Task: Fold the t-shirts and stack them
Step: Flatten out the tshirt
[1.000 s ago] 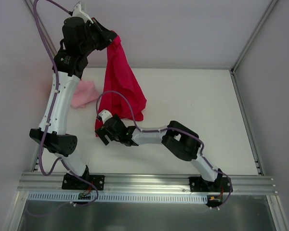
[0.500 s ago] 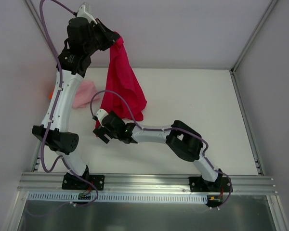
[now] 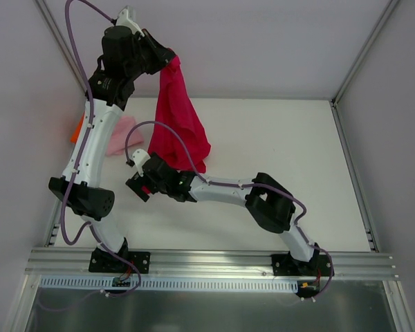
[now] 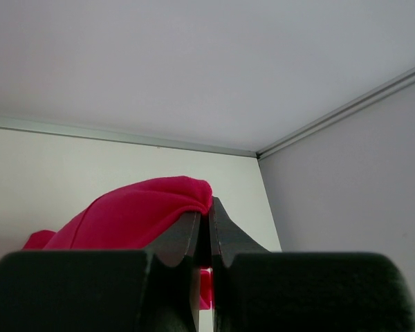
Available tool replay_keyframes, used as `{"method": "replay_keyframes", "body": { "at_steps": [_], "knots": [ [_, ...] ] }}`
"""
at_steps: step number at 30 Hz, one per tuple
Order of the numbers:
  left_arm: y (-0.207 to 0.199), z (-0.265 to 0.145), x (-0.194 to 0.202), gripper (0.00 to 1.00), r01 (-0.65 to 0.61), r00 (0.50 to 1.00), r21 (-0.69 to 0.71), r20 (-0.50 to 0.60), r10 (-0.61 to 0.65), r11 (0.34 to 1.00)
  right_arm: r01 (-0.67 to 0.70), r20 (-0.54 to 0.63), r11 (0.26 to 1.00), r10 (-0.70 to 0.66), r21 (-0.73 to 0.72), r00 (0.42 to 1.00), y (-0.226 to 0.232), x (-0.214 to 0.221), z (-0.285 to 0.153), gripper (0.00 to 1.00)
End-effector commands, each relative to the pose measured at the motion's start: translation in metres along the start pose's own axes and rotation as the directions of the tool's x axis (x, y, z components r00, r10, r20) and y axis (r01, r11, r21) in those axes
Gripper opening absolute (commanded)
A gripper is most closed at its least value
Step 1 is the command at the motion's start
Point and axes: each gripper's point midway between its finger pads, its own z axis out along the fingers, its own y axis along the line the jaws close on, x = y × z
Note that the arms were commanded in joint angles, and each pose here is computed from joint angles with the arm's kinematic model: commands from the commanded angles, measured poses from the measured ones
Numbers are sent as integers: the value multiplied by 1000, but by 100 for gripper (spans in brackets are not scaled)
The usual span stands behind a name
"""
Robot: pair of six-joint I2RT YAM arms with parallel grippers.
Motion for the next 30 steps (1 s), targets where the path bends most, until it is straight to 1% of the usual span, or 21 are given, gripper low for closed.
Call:
{"method": "replay_keyframes", "body": {
  "at_steps": [1, 7, 14, 23, 25, 30],
  "knots": [
    [-33, -20, -24, 0, -53, 996, 83, 76, 46, 995, -44, 29, 997, 46, -58, 999, 19, -10, 11, 98],
    [-37, -24, -22, 0, -61, 996, 93, 69, 55, 994, -48, 1, 997, 48, -66, 999, 29, 7, 31, 97],
    [-44, -29, -15, 0, -75, 996, 108, 55, 69, 991, -43, -45, 997, 40, -60, 998, 30, 31, 41, 97],
    [-49, -27, -7, 0, -76, 997, 125, 42, 71, 989, -46, -32, 997, 45, -60, 999, 31, 28, 46, 96],
    [-53, -28, -4, 0, -77, 997, 134, 34, 73, 988, -45, -39, 997, 43, -56, 998, 31, 33, 49, 97],
    [-58, -29, 1, 0, -83, 996, 142, 25, 80, 986, -39, -27, 999, 39, -14, 999, 25, 37, 58, 96]
  ]
}}
